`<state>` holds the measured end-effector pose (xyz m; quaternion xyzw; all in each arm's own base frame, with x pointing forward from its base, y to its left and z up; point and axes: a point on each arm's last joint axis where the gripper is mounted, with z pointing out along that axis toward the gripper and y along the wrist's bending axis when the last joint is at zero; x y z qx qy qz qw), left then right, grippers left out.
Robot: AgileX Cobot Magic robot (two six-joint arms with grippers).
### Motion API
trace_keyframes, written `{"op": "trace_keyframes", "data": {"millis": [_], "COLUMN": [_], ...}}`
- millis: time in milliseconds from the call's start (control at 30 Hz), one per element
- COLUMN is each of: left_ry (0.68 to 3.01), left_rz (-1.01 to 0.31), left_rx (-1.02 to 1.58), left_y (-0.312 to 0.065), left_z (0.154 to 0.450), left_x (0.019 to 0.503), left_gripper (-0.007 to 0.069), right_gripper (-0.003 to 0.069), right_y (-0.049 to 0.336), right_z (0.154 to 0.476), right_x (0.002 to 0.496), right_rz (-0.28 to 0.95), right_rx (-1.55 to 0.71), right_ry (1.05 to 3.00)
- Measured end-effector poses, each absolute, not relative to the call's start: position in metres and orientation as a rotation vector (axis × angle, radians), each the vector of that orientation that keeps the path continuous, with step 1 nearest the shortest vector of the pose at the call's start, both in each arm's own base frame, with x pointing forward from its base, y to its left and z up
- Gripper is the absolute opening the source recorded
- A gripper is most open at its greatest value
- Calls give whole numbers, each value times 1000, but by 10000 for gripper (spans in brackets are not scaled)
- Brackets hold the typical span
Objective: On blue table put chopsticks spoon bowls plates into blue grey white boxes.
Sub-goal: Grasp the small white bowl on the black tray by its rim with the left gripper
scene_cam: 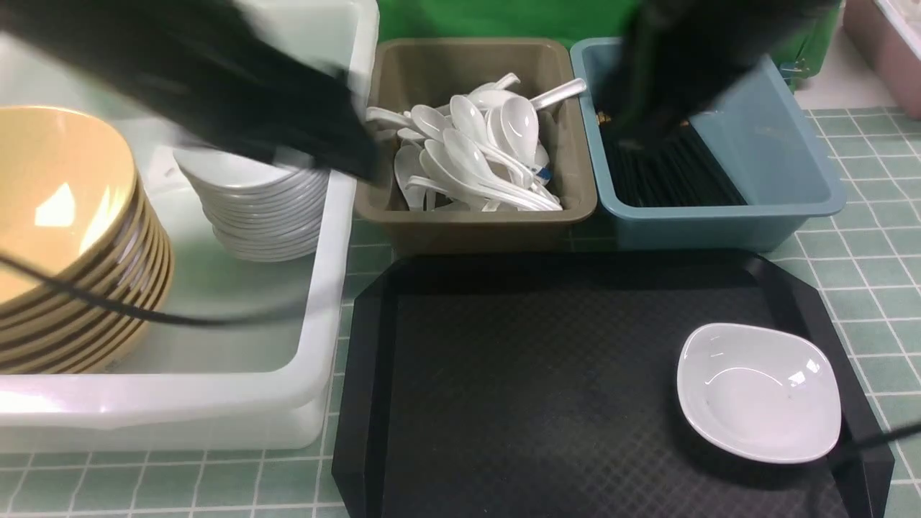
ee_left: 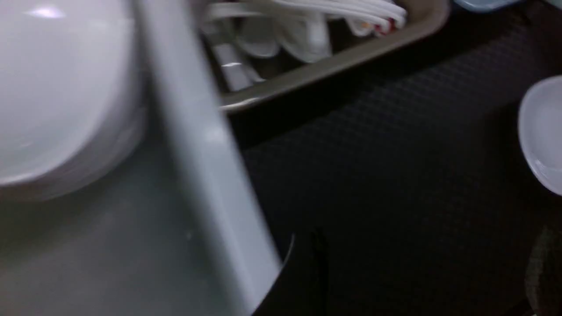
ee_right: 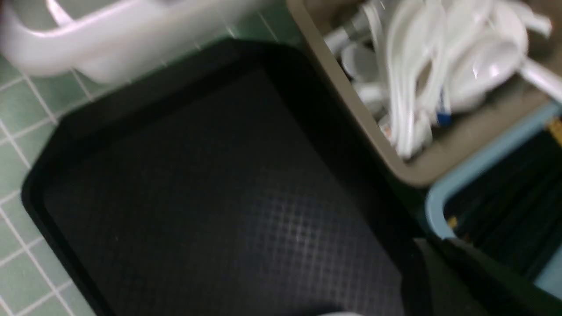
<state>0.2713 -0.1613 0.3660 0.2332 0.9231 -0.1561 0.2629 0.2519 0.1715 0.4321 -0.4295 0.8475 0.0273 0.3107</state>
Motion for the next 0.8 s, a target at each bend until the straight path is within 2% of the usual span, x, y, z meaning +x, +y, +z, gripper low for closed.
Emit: {"op": "trace_keyframes", "data": {"millis": [200, 400, 600, 800], "left_ry": [2534, 2527, 2496, 2509], "left_rz": [-469, -510, -543, -569], "left_rx": [873, 1006, 1038, 1035], "left_y": [-251, -322, -364, -386], "left_z": [299, 258, 234, 205], "left_x": [280, 289, 304, 320], "left_gripper": [580, 580, 580, 580], "right_gripper": [53, 56, 61, 64], "right_y": [125, 78, 53, 46], "right_z": [428, 407, 385, 375], "right_x": [208, 161, 132, 120], "right_rz": [39, -103, -165, -170], "right_rx": [-1005, -829, -751, -748], "right_ry": [2306, 2365, 2391, 2397]}}
